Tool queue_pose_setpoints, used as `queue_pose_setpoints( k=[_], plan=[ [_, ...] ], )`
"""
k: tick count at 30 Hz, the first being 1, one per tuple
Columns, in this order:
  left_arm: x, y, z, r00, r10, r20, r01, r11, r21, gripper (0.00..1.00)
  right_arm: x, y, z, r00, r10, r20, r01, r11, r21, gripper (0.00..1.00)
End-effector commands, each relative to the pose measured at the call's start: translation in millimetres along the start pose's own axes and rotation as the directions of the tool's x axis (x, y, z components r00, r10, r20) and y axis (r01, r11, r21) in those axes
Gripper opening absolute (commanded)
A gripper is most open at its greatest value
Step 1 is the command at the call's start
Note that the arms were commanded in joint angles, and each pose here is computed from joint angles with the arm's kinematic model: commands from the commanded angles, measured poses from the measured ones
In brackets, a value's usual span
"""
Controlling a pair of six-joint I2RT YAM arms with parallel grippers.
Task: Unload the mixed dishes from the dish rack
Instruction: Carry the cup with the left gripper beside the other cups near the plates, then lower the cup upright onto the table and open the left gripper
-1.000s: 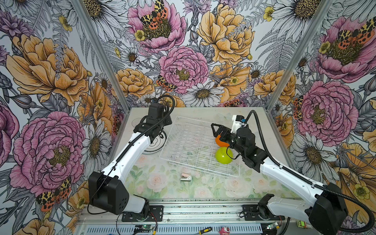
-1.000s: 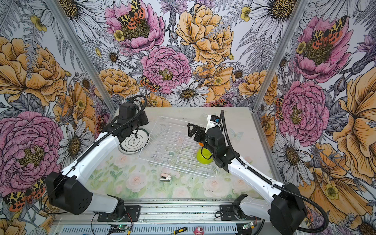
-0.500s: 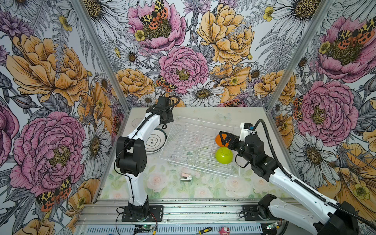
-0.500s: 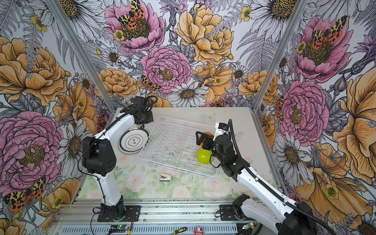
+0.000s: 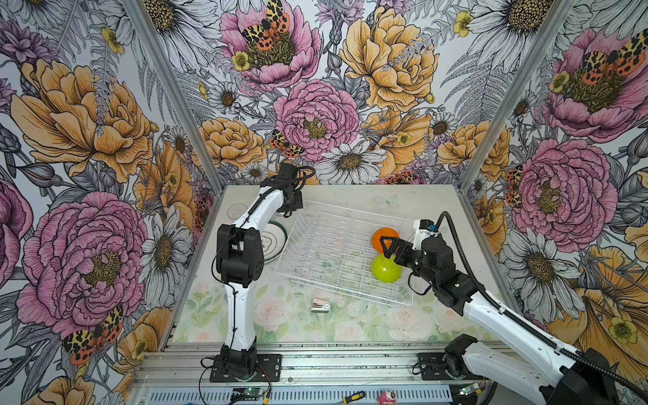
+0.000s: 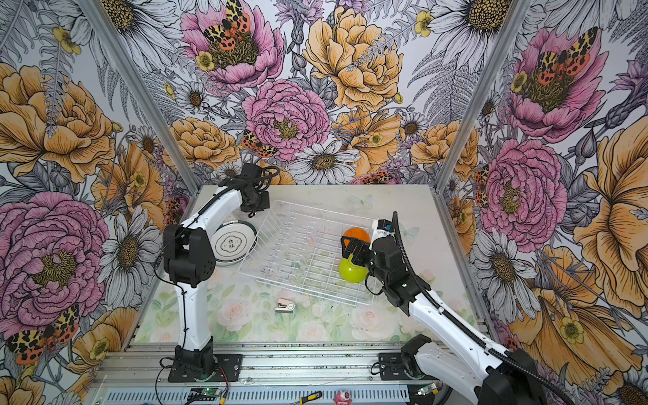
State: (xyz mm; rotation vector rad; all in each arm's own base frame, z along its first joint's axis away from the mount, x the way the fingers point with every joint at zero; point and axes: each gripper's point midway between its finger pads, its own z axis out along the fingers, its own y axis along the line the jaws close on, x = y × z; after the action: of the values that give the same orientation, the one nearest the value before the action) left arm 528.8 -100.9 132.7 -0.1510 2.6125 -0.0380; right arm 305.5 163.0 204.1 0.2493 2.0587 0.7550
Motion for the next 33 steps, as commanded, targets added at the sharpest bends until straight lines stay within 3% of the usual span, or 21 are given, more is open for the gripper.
queue_pose_setpoints(
  k=[1,7,10,12,22,26,30,33],
  plan=[
    [-1.4,-1.6,3.3,1.0,0.027,-0.011,-0.027,1.0,-0.005,0.0,4.8,-2.2,1.7,1.0,-0.003,-0.024,0.003,1.0,-0.005,0.99],
    [1.2,-4.9,12.0,0.999,0.037,-0.032,-0.038,0.999,-0.008,0.0,6.4,-4.0,2.8,1.0,-0.001,-0.031,0.001,1.0,-0.003,0.99],
    [2.7,-6.0,14.9,0.998,0.039,-0.043,-0.039,0.999,-0.008,0.13,8.4,-4.5,3.0,0.999,-0.009,-0.038,0.009,1.0,-0.003,0.99],
    [3.9,-5.3,15.2,0.998,0.042,-0.046,-0.043,0.999,-0.015,0.29,10.4,-8.9,3.3,0.999,-0.012,-0.039,0.012,1.0,0.009,0.99],
    [2.5,-3.6,-0.8,0.999,0.043,-0.02,-0.044,0.998,-0.043,0.52,17.9,-16.7,0.7,0.999,-0.001,-0.052,0.002,1.0,0.02,0.99],
    [-3.6,-8.8,-23.3,0.998,0.06,0.026,-0.058,0.997,-0.053,0.67,18.7,-18.8,-1.1,0.998,-0.012,-0.058,0.014,1.0,0.028,0.99],
    [-9.2,-15.5,-48.6,0.994,0.079,0.07,-0.076,0.996,-0.04,0.73,17.8,-34.3,-4.3,0.998,-0.037,-0.059,0.043,0.992,0.116,0.99],
    [-14.1,-7.2,-68.7,0.99,0.082,0.116,-0.072,0.993,-0.092,0.85,17.8,-41.9,-6.2,0.995,-0.07,-0.078,0.082,0.984,0.16,0.99]
  ],
)
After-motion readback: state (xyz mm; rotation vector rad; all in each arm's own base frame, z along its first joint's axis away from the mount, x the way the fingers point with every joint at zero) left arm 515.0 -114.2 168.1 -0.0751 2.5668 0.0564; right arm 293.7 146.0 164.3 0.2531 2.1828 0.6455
